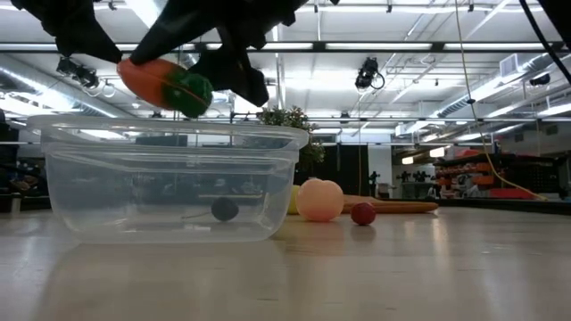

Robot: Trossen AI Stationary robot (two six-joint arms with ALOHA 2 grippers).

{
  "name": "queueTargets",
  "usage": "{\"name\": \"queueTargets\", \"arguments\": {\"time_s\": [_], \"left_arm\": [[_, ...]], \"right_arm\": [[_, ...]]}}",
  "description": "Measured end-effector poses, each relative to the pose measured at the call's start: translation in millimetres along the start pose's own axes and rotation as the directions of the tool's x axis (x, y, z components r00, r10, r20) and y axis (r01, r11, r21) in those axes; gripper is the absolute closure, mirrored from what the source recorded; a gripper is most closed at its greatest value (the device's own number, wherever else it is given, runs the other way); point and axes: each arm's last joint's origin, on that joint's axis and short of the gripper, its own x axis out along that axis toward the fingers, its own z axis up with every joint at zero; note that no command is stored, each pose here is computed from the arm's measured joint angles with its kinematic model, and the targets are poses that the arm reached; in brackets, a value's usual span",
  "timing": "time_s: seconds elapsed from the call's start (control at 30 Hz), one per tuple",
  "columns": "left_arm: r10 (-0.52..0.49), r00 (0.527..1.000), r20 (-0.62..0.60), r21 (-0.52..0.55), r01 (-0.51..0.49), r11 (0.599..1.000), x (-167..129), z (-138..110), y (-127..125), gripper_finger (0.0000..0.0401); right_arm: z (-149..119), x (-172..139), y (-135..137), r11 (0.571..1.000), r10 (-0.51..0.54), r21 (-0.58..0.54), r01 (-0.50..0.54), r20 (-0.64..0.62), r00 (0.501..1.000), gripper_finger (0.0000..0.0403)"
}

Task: Pick and placing Produce into tupperware
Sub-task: Put the carrot into the transparent bin

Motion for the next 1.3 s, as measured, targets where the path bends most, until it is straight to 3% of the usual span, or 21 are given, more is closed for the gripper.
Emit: {"name": "queueTargets", "arguments": {"time_s": [0.27,0.67,1.03,1.3], "left_arm": [[0.001,1.0,-0.002,0.014,-0.001,1.0,0,0,0,0.0306],[0.001,1.0,-0.004,0.015,-0.001,1.0,0,0,0,0.0305],[0.001,1.0,-0.004,0.014,-0.001,1.0,0,0,0,0.0307],[0.001,1.0,-0.003,0.014,-0.001,1.0,0,0,0,0.0307]], "right_arm": [[-4,2,-3,0.99,-0.035,-0.134,0.031,-0.032,0.999,0.0262],[-21,25,-14,0.986,-0.073,-0.161,0.052,-0.131,0.989,0.0262],[-29,25,-16,0.966,-0.104,-0.251,0.054,-0.189,0.977,0.0262],[-31,25,-17,0.968,-0.086,-0.25,0.032,-0.209,0.974,0.0262]]}}
